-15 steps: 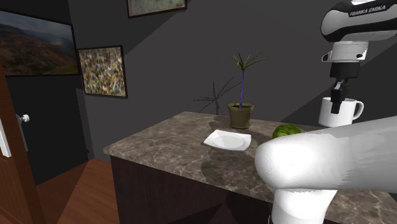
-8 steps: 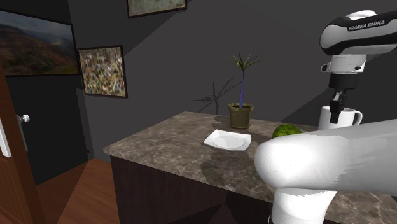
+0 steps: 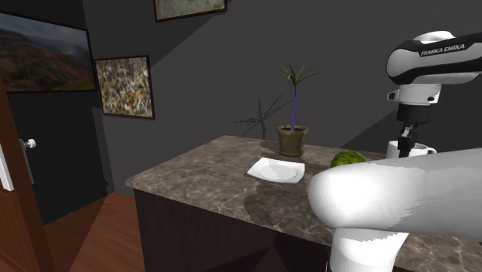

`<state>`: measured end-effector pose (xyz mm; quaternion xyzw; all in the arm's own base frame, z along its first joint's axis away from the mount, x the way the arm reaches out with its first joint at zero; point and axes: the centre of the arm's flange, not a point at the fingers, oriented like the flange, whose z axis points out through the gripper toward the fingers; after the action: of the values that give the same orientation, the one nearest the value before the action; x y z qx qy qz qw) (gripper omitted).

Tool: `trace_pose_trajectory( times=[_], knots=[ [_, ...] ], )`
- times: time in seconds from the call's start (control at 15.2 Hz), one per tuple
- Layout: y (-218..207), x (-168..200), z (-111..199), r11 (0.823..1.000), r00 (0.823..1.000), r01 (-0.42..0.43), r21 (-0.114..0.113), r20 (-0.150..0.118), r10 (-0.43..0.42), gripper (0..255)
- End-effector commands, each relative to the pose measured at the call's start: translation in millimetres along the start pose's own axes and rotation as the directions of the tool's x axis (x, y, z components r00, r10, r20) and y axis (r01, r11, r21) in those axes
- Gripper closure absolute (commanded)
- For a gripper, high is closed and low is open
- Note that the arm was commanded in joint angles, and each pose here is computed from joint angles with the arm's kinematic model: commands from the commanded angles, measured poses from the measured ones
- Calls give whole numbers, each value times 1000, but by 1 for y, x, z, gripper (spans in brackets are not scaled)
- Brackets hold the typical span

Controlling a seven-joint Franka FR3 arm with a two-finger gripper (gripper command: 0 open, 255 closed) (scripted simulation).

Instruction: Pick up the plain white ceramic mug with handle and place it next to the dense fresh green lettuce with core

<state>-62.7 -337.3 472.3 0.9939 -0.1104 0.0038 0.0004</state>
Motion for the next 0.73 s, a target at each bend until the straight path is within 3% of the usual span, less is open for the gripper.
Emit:
trace_pose_trajectory(
  times=[0.0,0.66],
  knots=[
    [1,0,11,1000,1000,0,-1,0,0,255],
    [1,-1,64,1000,1000,0,-1,0,0,255]
  ],
)
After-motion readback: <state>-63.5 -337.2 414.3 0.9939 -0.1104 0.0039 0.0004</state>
